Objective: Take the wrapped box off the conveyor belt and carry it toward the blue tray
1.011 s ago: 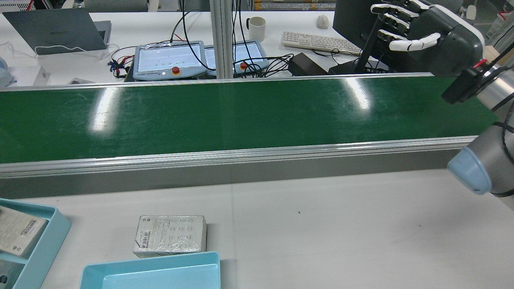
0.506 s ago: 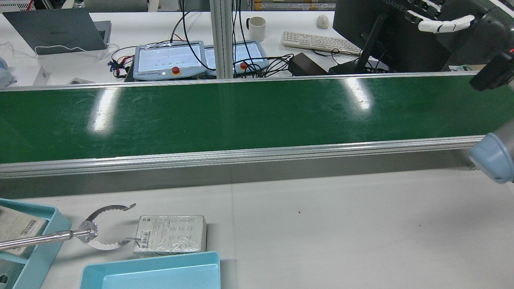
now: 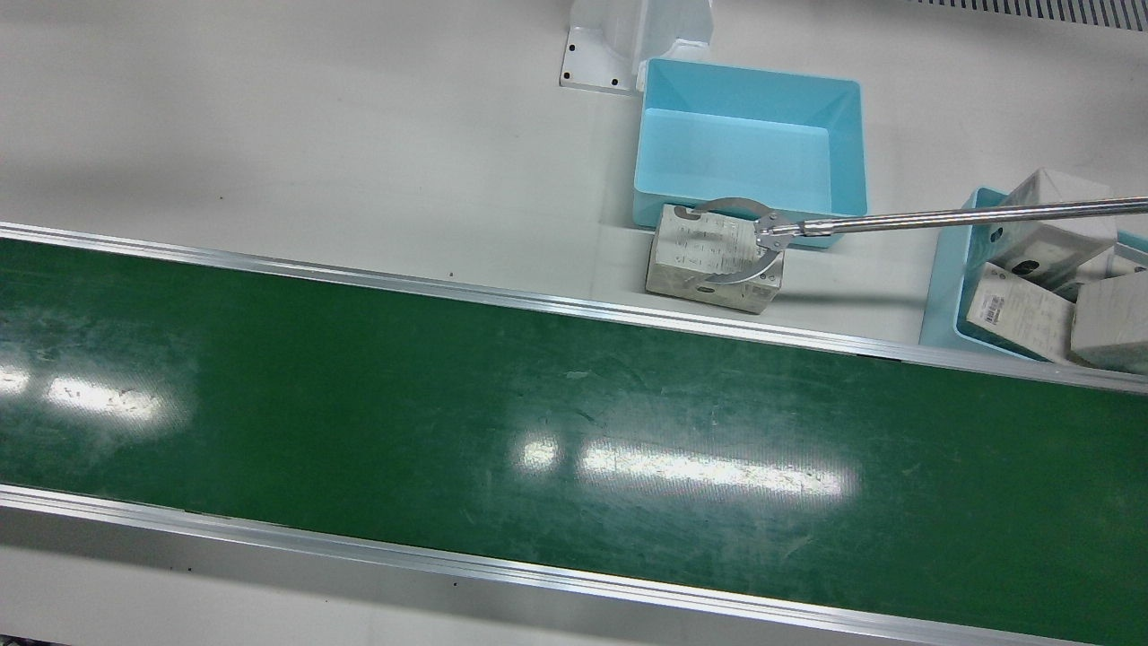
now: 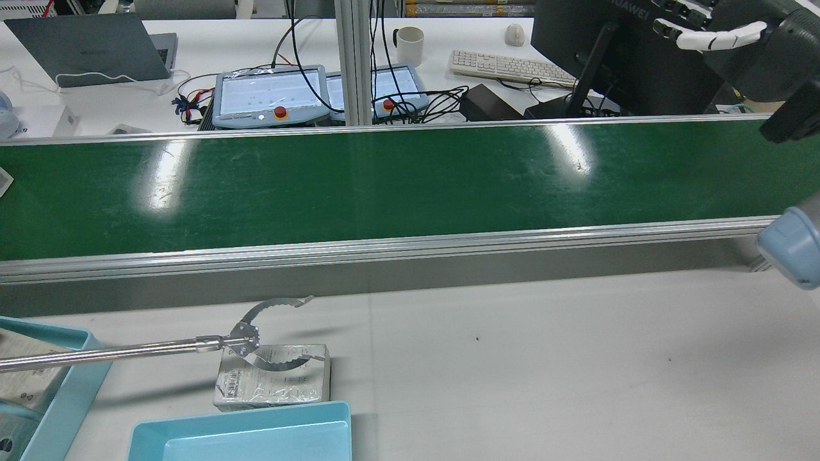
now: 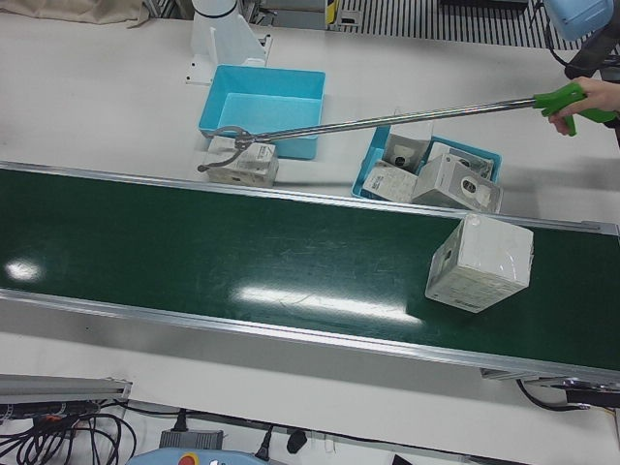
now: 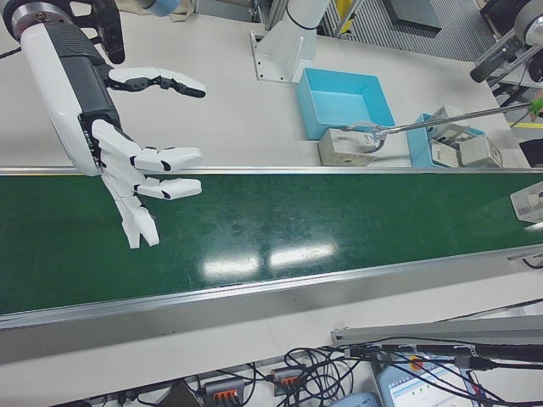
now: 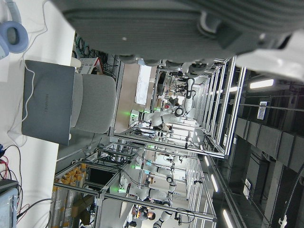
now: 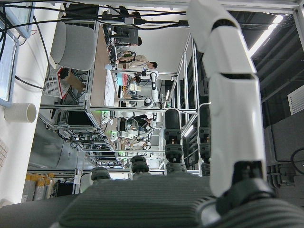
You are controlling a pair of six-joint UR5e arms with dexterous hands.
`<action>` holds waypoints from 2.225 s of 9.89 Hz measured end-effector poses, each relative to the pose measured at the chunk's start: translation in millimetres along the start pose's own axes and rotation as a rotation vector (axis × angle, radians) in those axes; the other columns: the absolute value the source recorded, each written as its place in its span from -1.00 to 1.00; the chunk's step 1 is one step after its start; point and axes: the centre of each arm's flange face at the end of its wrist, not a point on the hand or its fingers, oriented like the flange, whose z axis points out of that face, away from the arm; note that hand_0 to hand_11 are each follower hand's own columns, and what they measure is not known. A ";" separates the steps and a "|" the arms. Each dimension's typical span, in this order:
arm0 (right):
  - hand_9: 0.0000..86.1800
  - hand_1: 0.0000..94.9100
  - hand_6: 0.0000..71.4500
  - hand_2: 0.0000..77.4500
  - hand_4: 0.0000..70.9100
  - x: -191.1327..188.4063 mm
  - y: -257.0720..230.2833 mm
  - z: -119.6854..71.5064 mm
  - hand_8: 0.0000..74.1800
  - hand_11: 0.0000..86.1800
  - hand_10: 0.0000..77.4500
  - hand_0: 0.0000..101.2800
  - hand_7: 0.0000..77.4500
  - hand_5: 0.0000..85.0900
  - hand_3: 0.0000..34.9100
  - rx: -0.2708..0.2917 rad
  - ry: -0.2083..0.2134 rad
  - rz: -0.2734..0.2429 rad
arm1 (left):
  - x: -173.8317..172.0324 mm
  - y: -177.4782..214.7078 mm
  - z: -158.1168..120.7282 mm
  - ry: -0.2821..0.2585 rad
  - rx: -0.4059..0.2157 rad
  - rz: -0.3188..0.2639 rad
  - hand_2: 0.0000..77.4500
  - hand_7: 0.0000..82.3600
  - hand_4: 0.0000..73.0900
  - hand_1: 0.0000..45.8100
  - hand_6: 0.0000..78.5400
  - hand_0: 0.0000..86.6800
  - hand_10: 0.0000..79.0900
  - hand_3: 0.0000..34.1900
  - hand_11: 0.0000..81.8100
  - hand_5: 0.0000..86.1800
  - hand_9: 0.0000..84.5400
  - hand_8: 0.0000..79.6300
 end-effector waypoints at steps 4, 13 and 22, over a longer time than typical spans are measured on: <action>-0.82 -0.49 -0.68 -0.31 -0.31 6.9 20.8 18.8 -0.87 -0.96 -0.97 0.09 -0.08 -0.19 -0.13 -0.028 0.026 0.025 | 0.0 0.0 0.0 0.000 0.000 0.000 -0.99 -1.00 -1.00 -1.00 -1.00 -1.00 -0.99 -1.00 -1.00 -0.97 -1.00 -1.00; -0.77 -0.52 -0.62 -0.21 -0.26 76.6 16.9 45.7 -0.90 -0.87 -0.93 0.03 -0.11 -0.17 -0.71 -0.022 0.097 0.052 | 0.0 0.0 0.0 0.000 0.000 0.000 -0.99 -0.99 -1.00 -1.00 -1.00 -1.00 -1.00 -1.00 -1.00 -0.97 -1.00 -1.00; -0.86 -0.56 -0.76 -0.49 -0.48 296.3 116.6 100.4 -1.00 -0.96 -1.00 0.04 -0.27 -0.26 -0.20 -0.118 0.072 0.071 | 0.0 0.0 0.0 0.000 0.000 0.000 -0.99 -1.00 -1.00 -1.00 -1.00 -1.00 -0.99 -1.00 -1.00 -0.97 -1.00 -1.00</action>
